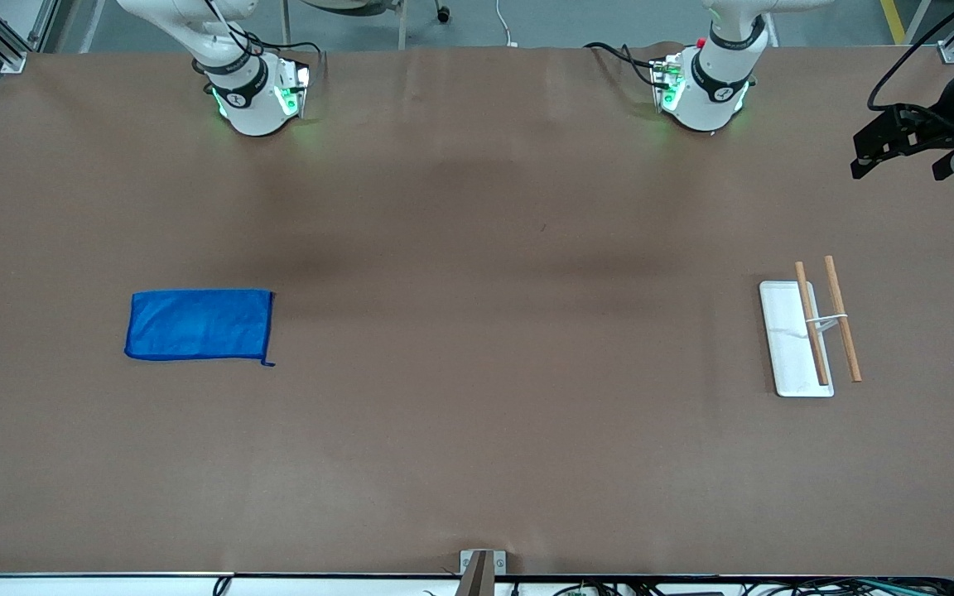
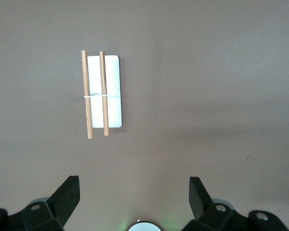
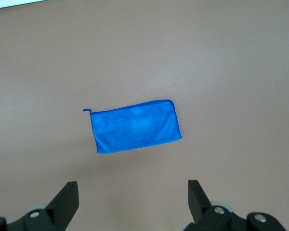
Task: Right arm passes towel to left arm to hang
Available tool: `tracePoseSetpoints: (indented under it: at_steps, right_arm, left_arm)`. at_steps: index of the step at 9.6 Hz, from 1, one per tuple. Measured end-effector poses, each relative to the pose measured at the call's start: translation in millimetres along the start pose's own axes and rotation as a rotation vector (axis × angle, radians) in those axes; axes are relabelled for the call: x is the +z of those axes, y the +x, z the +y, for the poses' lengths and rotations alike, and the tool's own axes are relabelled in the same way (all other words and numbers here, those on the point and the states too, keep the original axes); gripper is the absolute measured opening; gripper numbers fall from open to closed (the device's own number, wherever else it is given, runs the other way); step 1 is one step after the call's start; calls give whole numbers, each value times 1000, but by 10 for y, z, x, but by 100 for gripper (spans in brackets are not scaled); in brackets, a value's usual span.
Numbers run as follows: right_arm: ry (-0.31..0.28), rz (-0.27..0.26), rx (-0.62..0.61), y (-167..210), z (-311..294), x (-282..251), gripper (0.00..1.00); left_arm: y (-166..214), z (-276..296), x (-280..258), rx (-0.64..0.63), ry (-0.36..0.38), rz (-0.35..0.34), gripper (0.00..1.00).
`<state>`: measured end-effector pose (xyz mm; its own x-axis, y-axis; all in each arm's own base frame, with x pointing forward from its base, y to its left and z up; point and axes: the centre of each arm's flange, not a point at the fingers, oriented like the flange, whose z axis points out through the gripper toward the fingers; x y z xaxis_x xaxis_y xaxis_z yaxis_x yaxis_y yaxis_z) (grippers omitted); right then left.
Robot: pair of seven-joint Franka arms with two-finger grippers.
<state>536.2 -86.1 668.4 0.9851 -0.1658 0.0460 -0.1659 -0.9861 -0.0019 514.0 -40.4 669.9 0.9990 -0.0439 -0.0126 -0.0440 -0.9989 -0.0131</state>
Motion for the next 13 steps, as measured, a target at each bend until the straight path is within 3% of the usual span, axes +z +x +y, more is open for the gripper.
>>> tracePoseSetpoints:
  at_steps: [6,8,10,13]
  right_arm:
    - [0,-6,0,7,0,21,100]
    - [-3,-56,-7,83,3,257,100]
    - [-9,-120,-44,316,-11,1023,100]
    - [-13,-99,-112,425,-13,2313,100]
  left_arm:
    - [-2,4,10,-3,0,-6,100]
    - [-1,-7,9,-6,0,-6,100]
    - [-1,-7,8,-6,0,-6,100]
    - [0,3,9,-4,0,-6,100]
